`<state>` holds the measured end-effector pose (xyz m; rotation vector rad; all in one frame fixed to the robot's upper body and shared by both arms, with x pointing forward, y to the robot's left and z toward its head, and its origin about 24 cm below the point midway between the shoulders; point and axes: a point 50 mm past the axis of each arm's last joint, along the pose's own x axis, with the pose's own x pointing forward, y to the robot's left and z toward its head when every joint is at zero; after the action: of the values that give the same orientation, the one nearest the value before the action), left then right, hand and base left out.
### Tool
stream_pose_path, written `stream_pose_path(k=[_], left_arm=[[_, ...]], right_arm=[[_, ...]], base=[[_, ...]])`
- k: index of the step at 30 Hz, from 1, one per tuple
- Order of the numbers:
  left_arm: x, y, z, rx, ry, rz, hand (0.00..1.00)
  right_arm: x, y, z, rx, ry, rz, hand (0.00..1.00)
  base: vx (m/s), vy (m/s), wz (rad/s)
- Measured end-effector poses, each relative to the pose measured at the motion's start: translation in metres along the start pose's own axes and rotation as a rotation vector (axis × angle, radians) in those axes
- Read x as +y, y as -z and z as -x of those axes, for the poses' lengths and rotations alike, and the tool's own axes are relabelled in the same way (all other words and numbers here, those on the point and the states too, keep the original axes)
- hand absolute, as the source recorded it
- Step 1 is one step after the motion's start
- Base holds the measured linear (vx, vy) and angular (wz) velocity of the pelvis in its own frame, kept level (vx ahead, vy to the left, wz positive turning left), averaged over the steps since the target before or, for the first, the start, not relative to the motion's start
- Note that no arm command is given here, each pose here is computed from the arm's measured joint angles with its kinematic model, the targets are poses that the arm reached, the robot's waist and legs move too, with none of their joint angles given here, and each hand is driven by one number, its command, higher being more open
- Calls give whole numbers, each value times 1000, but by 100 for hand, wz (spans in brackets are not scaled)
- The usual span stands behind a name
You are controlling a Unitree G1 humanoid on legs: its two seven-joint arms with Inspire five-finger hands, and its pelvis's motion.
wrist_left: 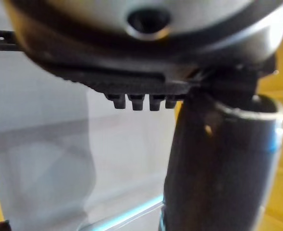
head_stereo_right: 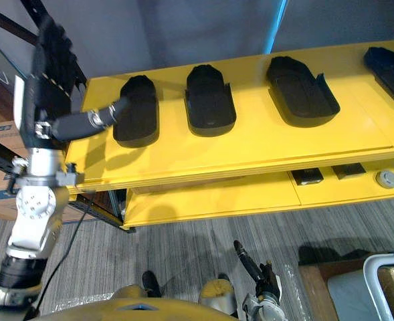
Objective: Walk over and take three plastic housings, then place them on the shelf
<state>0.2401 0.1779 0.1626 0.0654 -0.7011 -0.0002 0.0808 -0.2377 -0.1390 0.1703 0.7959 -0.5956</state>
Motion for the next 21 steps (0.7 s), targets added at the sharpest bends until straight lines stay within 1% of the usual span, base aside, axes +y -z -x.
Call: stream_pose_path(k=[1,2,3,5,8,9,12,17,20,21], left_arm=[[-1,1,3,4,1,-1,100],[-3,3,10,18,-2,-10,100],[-7,8,24,50,-15,4,100],[-10,11,37,86,-40,25,100],[-17,27,70,210,-71,49,100],[-18,30,76,238,-72,55,100],[-27,45,101,361,-32,75,100],[-32,45,103,346,-15,88,100],[-35,44,91,304,-20,95,100],[-36,44,83,278,-17,96,100]], right_arm=[[0,0,0,-1,7,-1,100],[1,1,1,-3,27,-6,100],[2,2,2,-8,63,-8,100],[4,2,3,-14,96,-11,100],[8,-4,5,-48,127,-14,100],[8,-5,5,-52,128,-14,100],[9,-4,5,-50,123,-8,100],[16,-1,6,-40,85,15,100],[16,6,8,-11,64,35,100],[16,11,10,5,58,47,100]], base=[[22,-1,11],[30,1,2],[39,3,3],[44,2,5],[15,-4,12],[1,-2,20],[-15,9,13],[-38,16,6],[-39,15,-4],[-24,8,-7]])
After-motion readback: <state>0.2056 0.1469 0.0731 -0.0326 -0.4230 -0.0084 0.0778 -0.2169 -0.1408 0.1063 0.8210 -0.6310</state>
